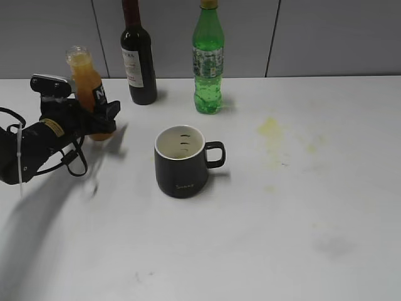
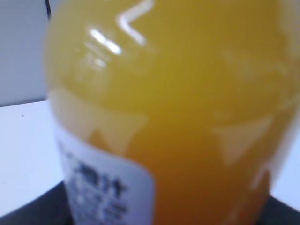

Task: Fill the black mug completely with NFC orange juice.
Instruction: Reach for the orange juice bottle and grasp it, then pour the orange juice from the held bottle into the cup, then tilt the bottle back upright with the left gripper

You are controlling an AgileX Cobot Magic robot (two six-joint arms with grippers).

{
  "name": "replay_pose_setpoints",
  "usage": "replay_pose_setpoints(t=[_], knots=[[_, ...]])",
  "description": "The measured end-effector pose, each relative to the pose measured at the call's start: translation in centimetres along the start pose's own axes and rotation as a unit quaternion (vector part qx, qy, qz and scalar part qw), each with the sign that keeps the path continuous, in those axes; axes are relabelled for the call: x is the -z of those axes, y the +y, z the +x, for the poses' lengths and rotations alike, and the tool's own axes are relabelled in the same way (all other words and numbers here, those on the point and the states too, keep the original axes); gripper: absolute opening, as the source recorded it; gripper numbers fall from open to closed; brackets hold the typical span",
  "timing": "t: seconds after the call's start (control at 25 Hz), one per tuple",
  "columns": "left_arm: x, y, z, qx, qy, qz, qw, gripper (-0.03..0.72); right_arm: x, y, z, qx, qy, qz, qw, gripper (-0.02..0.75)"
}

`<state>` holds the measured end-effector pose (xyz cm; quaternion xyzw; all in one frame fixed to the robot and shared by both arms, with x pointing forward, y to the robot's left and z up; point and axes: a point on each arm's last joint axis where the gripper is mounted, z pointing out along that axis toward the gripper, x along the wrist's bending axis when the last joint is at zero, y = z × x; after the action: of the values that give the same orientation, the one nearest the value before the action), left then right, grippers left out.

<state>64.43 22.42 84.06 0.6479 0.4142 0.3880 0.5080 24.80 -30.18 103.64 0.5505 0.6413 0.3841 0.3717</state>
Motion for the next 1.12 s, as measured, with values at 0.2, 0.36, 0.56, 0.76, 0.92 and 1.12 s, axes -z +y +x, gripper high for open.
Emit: replay_pose_setpoints(t=[0.2,0.36,0.56,0.76,0.92,1.12], knots=[[-0.1,0.1,-0.2,-0.008,-0.013,-0.001,1.000,0.468,0.0,0.0,0.0,0.000,0.000,0.000,1.000,0.519],[-0.1,0.1,-0.3,-0.010,-0.016,-0.001,1.000,0.468,0.0,0.0,0.0,0.000,0.000,0.000,1.000,0.519],[-0.1,0.0,-0.4,-0.012,-0.021,-0.008,1.000,0.468,0.0,0.0,0.0,0.000,0.000,0.000,1.000,0.519],[0.4,0.0,-0.8,-0.020,-0.040,-0.010,0.999,0.468,0.0,0.0,0.0,0.000,0.000,0.000,1.000,0.519],[1.2,1.1,-1.3,-0.034,-0.060,-0.014,0.998,0.468,0.0,0.0,0.0,0.000,0.000,0.000,1.000,0.519],[1.7,2.2,-2.8,-0.050,-0.092,-0.023,0.994,0.468,0.0,0.0,0.0,0.000,0.000,0.000,1.000,0.519]])
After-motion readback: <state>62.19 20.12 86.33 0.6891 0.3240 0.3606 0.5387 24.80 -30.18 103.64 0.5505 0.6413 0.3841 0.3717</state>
